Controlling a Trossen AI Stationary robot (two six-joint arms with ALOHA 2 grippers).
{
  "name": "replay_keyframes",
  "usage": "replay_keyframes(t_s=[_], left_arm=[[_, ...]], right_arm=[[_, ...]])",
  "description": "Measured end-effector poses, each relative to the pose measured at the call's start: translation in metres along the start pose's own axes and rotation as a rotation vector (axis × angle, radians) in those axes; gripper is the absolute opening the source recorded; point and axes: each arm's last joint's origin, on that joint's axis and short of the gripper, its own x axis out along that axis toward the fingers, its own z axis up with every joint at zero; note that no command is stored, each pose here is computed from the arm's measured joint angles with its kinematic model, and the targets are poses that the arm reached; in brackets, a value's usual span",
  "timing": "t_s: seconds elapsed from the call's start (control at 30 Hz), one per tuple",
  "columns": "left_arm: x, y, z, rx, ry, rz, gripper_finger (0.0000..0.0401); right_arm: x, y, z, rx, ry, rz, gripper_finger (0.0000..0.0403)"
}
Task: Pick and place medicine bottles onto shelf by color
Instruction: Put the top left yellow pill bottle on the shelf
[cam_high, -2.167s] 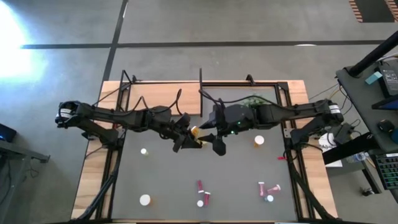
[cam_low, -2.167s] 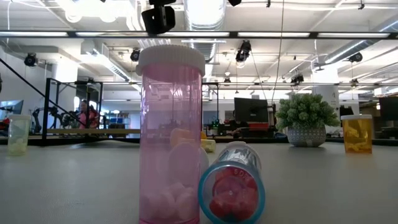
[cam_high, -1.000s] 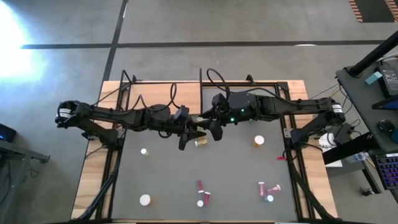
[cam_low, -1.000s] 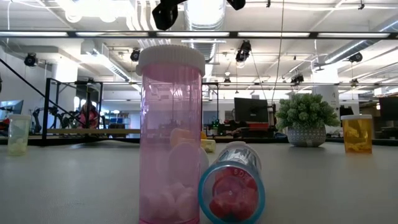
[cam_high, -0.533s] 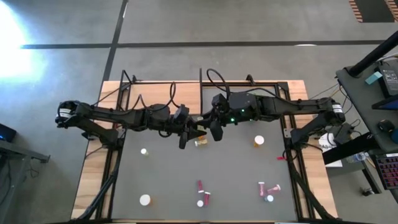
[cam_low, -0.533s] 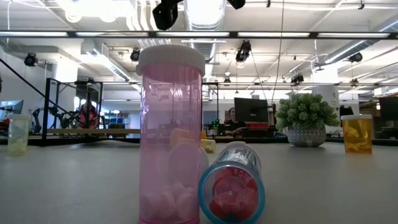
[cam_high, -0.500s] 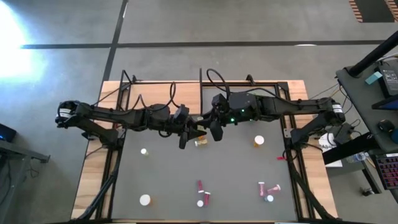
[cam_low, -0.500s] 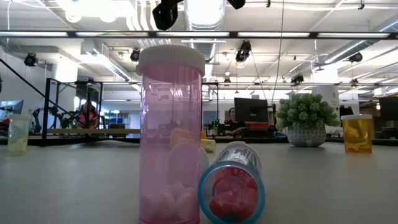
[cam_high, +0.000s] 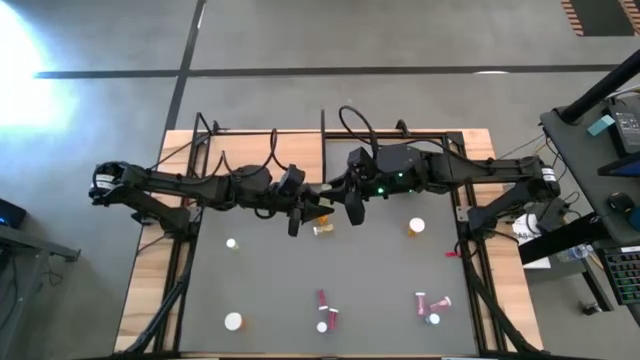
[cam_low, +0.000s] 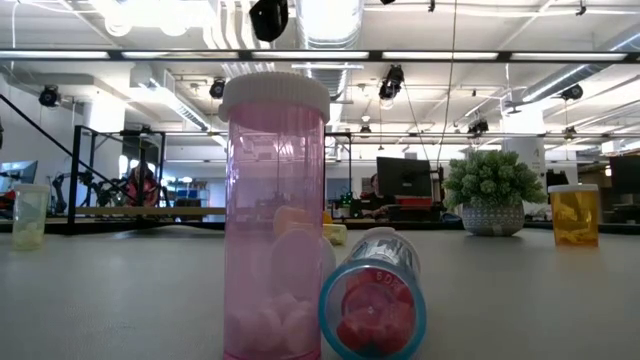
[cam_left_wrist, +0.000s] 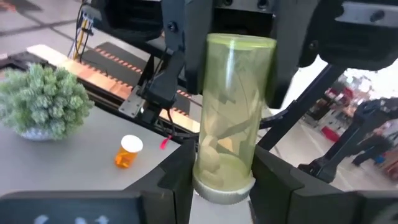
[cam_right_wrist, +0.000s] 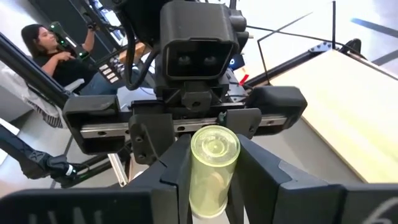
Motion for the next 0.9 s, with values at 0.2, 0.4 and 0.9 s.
replay_keyframes(t_s=[0.2,0.4,0.9], left_arm=[[0.0000,-0.0002,0.0003,-0.041,-0.004,-0.003,0.0109],[0.0000,-0.0003,0.0004,-0.041,-0.005,-0.003,0.0109],[0.0000,0.0022,-0.0002,-0.091,-0.011,0.014,0.0109]], right_arm=[[0.0004,-0.0001,0.0000,-0.018,-0.002,-0.002,0.0097],[0.0004,0.0000,0.0001,-0.024,-0.003,-0.002,0.0097],[0.0012,-0.0005,-0.0002,-0.025,-0.003,-0.009,0.0098]])
